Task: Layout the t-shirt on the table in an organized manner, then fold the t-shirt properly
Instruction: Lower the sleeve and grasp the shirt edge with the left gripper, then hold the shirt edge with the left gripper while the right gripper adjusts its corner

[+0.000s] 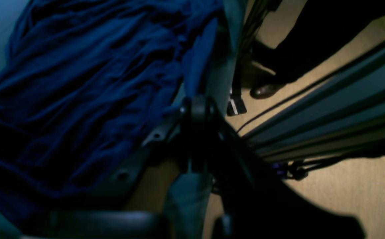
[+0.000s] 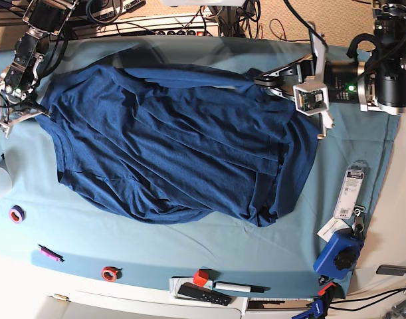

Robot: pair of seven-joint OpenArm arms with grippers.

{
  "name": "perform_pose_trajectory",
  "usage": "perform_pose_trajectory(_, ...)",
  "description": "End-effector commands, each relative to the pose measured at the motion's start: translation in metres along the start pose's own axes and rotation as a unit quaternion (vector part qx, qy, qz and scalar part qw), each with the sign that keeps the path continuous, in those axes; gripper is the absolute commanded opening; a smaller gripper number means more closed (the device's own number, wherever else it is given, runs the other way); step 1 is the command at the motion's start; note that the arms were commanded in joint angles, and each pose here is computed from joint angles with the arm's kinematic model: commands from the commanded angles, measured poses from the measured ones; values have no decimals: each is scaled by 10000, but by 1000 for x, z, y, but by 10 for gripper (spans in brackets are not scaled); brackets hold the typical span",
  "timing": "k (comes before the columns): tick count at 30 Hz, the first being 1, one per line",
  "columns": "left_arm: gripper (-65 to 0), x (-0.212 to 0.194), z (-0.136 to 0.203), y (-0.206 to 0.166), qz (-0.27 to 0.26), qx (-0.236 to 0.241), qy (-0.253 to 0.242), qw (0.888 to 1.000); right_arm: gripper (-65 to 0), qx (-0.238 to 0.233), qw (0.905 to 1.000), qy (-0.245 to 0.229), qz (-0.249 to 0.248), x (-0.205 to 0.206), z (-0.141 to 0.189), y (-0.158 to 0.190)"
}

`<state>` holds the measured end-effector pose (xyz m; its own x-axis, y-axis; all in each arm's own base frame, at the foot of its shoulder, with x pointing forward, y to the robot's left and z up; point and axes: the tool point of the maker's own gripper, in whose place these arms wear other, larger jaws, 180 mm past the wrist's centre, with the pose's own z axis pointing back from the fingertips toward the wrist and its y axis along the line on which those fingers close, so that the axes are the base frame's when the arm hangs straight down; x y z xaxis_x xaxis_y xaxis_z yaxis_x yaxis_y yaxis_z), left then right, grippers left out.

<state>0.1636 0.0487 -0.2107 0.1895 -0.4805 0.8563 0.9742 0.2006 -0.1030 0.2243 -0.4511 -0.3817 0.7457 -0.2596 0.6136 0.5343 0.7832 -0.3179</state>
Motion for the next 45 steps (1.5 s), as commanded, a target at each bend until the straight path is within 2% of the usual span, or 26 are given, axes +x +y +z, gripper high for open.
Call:
perform_pose_trajectory(1, -650, 7, 4, -1, -110, -26, -87, 9999, -650, -180, 9997, -153, 27, 12, 2, -11)
perform_pose_trajectory(4, -650, 4, 6, -1, -125, -22, -9, 9999, -650, -352, 9992, -208, 21, 14, 2, -17)
perform_pose_trajectory(15, -650, 4, 6, -1, -127, -22, 10, 9999, -650, -254, 9995, -171, -54, 12, 2, -14)
perform_pose_trajectory(18, -650, 2, 6, -3, -80, -49, 21, 10000, -650, -424, 9987, -288, -27, 19, 3, -24)
perform_pose_trajectory(27, -650, 1, 2, -8, 33, -105, -57, 9999, -650, -768, 9953, -407, -426, 26, 8, -62)
perform_pose_trajectory(30, -650, 1, 2, -8, 35, -107, -66, 9999, -650, -705, 9956, -353, -514, 25, 8, -64)
perform_pose_trajectory(33, -650, 1, 2, -8, 35, -107, -66, 9999, -650, 97, 9980, -319, -536, 25, 6, -35)
perform_pose_trajectory(35, -650, 1, 2, -8, 35, -107, -66, 9999, -633, 837, 9943, -249, -611, 24, 9, -9)
perform_pose_trajectory(39, -650, 1, 2, -8, 37, -108, -66, 9999, -473, 2174, 9746, 71, -538, 15, 23, 38)
perform_pose_trajectory(42, -650, 1, 2, -8, 35, -107, -66, 9999, -459, 2850, 9563, 197, -627, 12, 35, 60)
perform_pose_trajectory(45, -650, 1, 2, -8, 37, -108, -66, 9999, -459, 3194, 9441, 68, -810, 15, 42, 70)
